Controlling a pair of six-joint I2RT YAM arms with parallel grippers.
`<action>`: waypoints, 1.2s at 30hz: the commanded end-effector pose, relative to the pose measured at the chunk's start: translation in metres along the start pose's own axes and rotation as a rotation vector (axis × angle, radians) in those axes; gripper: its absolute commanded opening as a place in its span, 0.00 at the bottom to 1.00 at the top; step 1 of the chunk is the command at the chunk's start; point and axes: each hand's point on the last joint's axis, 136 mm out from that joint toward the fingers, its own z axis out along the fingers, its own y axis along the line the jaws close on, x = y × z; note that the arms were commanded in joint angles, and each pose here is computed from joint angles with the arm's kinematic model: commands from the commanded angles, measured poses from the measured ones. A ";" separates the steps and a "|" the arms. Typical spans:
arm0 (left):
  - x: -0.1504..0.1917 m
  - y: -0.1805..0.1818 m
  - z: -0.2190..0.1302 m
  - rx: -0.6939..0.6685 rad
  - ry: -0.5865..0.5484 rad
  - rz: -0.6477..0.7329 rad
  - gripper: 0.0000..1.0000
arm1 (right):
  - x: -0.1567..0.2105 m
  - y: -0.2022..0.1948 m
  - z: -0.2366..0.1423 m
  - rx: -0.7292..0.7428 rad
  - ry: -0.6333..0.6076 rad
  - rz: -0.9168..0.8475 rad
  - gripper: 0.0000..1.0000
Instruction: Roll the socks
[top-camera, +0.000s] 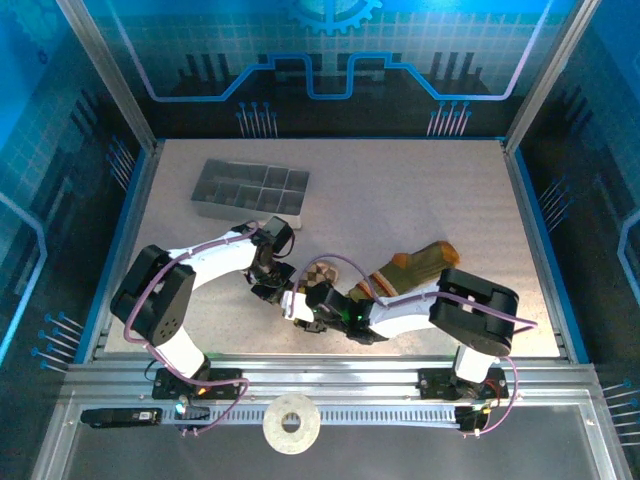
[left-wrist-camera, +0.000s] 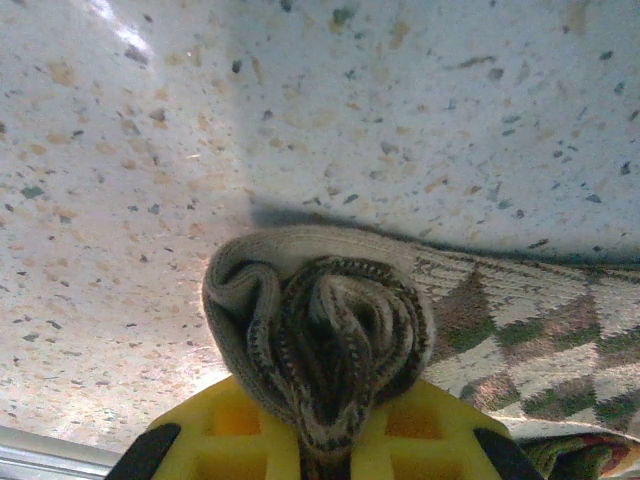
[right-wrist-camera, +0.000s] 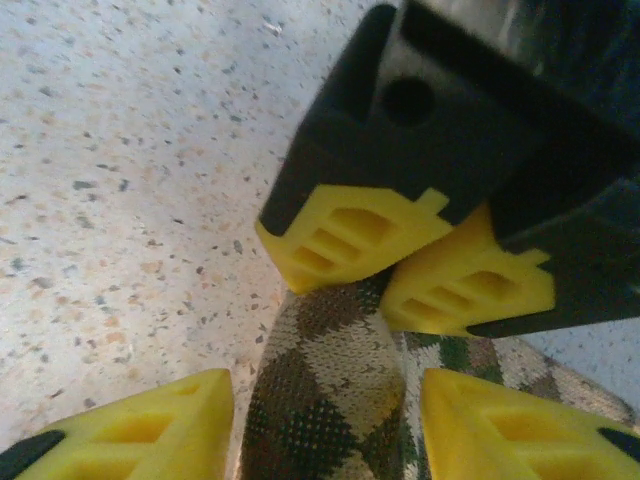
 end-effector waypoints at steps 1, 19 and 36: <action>-0.011 0.030 0.019 -0.127 -0.048 -0.014 0.00 | 0.007 -0.001 0.009 0.029 0.056 -0.024 0.38; -0.033 0.010 -0.048 0.124 -0.189 0.035 0.81 | 0.109 0.041 0.004 -0.260 0.296 0.409 0.00; -0.008 -0.020 -0.016 0.282 -0.130 0.192 0.61 | 0.157 0.048 0.006 -0.394 0.394 0.821 0.00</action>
